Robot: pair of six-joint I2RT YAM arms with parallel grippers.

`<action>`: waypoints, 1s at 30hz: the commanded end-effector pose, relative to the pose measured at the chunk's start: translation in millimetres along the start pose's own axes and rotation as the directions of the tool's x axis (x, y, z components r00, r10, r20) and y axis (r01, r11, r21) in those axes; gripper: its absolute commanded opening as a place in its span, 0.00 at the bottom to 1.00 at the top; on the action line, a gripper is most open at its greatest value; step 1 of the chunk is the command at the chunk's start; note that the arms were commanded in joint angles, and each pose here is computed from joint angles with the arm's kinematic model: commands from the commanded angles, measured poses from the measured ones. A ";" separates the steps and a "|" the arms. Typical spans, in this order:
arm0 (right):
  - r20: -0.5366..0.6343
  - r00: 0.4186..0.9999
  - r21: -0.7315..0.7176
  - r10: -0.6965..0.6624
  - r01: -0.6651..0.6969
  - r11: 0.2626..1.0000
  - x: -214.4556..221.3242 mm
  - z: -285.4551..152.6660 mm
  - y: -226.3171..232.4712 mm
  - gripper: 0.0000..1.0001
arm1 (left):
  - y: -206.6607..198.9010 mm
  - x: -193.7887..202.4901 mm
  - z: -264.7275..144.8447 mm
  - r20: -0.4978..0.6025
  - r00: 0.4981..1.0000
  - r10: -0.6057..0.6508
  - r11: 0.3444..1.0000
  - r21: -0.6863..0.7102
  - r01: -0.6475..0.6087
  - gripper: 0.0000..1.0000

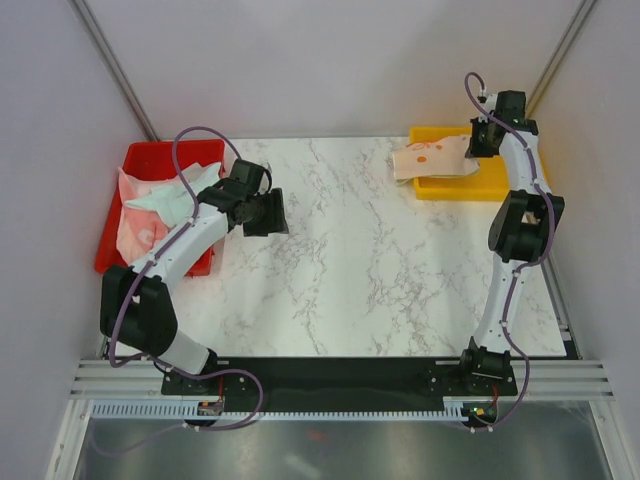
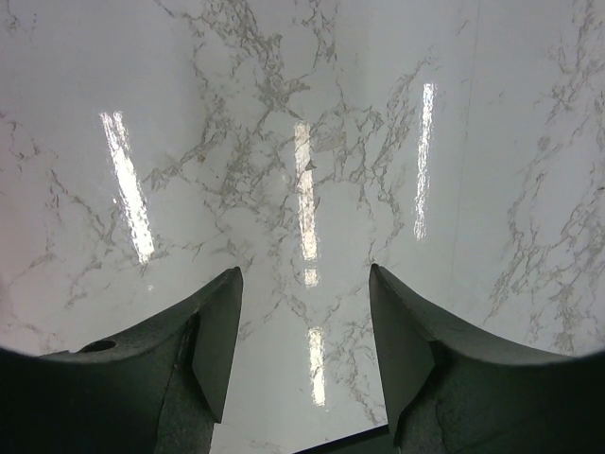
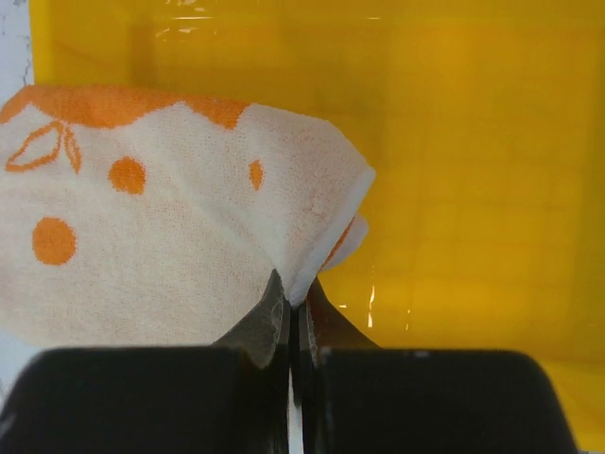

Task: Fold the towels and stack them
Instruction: Neatly place the folded towel into the bin

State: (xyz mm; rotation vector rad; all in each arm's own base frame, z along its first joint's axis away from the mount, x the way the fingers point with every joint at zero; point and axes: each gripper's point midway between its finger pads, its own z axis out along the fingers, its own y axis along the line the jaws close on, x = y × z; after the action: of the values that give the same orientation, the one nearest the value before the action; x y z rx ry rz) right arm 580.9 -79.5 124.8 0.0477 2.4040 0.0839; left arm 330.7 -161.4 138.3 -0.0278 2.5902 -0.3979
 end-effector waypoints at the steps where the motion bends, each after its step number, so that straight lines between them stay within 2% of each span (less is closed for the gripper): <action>1: 0.046 0.998 0.008 -0.032 0.031 0.999 -16.5 1.4 -15.2 0.00 | -8.3 -12.0 -4.5 0.026 0.999 0.043 0.999 0.032 -0.044 0.64; 6: 0.046 0.998 0.030 -0.034 0.032 0.999 -14.9 4.4 -31.7 0.00 | -9.6 -12.7 -5.2 0.027 0.999 0.048 0.998 0.039 -0.049 0.68; 20: 0.038 0.998 0.080 -0.041 0.038 0.996 -8.3 21.0 -55.9 0.00 | -23.0 -18.6 -12.6 0.041 0.998 0.050 0.993 0.102 -0.054 0.69; 30: 0.091 0.994 0.139 -0.063 0.050 0.989 -21.4 30.2 -73.0 0.01 | -26.7 -19.7 -12.6 0.042 0.998 0.051 0.991 0.120 -0.056 0.71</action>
State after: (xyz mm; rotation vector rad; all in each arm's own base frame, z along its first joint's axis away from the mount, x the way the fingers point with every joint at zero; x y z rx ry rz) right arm 596.7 -137.2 90.4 0.0499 2.4065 -0.0357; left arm 329.4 -175.7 145.8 0.0168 2.5880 -0.5023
